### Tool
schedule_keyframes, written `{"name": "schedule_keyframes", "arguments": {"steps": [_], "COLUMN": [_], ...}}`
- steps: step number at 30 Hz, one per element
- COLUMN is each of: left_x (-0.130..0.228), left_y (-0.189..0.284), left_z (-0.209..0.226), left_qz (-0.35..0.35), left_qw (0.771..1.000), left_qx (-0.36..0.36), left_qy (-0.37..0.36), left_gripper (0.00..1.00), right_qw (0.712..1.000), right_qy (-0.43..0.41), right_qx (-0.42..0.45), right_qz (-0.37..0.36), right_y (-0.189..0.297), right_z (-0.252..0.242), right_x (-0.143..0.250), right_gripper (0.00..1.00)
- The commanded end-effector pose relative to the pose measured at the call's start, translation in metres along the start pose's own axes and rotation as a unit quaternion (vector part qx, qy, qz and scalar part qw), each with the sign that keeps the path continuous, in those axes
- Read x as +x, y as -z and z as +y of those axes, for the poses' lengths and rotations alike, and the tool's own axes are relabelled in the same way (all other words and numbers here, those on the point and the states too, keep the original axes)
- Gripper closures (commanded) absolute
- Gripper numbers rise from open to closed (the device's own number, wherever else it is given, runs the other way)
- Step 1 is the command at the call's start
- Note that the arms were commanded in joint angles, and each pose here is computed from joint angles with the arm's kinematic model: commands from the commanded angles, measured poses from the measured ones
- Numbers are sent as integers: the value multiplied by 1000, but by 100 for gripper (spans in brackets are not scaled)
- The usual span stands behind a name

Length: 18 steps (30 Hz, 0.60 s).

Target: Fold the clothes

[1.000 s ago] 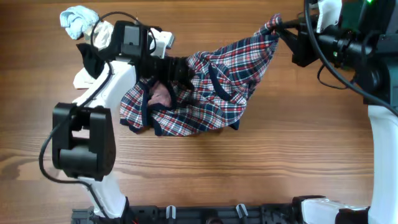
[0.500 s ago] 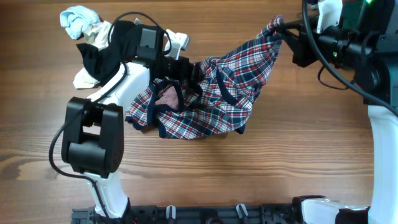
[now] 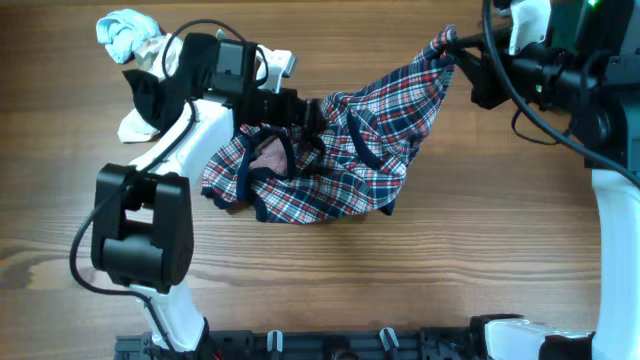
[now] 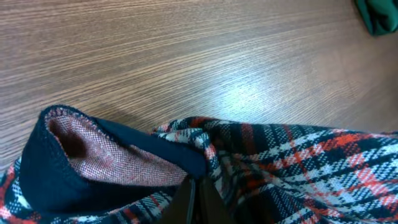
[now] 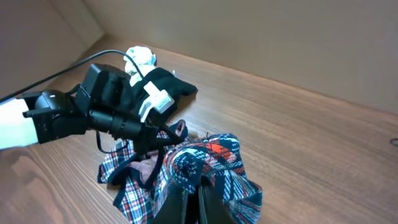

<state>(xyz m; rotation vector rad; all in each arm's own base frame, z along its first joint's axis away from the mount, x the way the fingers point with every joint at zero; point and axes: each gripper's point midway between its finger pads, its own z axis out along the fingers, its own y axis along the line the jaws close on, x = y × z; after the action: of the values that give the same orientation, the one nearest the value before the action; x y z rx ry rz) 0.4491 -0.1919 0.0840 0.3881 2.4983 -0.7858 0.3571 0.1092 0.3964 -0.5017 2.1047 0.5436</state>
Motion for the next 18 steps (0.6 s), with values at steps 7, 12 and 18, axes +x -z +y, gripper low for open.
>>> {"name": "schedule_keyframes", "arguments": {"steps": [7,12,18], "left_x": [-114,-76,-26], "left_y": [190,161,66], "left_z": [-63,-49,-22], "left_qz": [-215,-128,7], "left_qw": [973,990,998], "left_qx": [-55,-60,22], "left_qy": [-59,-18,53], "left_gripper": [96,46,26], "right_qw": [999,999,1000], "right_qy": [19,8,8], "right_qx": [24,24,23], "right_qz": [-19,-20,-18], "right_y": [11,11,11], "right_z": [-3,-3,-3], "right_x": [-11,-12,-11], "right_gripper": [96,96,96]}}
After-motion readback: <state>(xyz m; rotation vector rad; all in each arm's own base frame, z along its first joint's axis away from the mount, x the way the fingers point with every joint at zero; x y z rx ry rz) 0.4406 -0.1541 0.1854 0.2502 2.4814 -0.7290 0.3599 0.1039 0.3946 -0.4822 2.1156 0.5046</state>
